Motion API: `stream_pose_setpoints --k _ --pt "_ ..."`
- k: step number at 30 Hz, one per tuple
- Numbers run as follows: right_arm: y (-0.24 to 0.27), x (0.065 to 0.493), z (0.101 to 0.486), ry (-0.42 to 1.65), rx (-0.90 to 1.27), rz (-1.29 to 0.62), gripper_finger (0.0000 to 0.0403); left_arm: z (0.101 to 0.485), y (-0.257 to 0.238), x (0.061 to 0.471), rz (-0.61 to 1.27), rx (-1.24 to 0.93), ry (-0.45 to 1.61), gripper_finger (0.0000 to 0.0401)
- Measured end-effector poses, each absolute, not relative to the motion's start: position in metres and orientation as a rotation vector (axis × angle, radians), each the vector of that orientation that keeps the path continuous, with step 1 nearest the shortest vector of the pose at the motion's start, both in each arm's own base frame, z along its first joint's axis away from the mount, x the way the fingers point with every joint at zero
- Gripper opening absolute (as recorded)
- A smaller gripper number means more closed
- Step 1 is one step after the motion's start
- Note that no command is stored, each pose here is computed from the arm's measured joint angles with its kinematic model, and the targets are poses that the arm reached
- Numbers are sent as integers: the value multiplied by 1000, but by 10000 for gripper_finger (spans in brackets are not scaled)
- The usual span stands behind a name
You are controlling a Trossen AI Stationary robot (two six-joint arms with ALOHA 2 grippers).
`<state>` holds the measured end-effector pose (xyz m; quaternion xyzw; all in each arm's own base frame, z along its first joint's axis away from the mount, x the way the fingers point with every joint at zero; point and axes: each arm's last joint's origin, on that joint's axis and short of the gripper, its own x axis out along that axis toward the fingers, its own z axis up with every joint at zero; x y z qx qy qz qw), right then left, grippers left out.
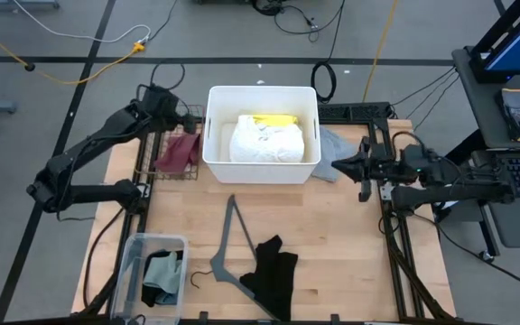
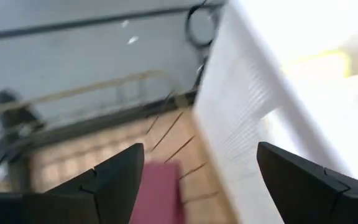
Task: Pick & Place Cloths
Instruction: Put the gray pants into the wire basket
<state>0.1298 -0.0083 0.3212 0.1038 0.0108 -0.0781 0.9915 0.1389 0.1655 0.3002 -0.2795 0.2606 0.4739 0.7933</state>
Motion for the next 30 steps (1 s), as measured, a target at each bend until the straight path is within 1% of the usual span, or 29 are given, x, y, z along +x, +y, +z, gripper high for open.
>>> stream_pose_setpoints --k 5,8,13,16,19,22,30 --pt "-16 122 305 256 160 -334 0 313 167 152 894 -568 414 305" --pt "-20 119 302 378 153 -402 0 320 165 159 814 -570 337 303" --pt "-28 122 299 485 164 -465 1 330 161 170 706 -535 239 304" --pt "-33 127 293 556 170 -503 14 336 159 175 643 -513 189 301" --pt "-40 132 283 654 178 -540 37 341 156 179 581 -491 144 303" --pt "-46 138 275 735 204 -544 69 346 154 182 539 -470 104 305" --pt "-67 152 257 890 187 -570 171 351 150 187 489 -446 64 300"
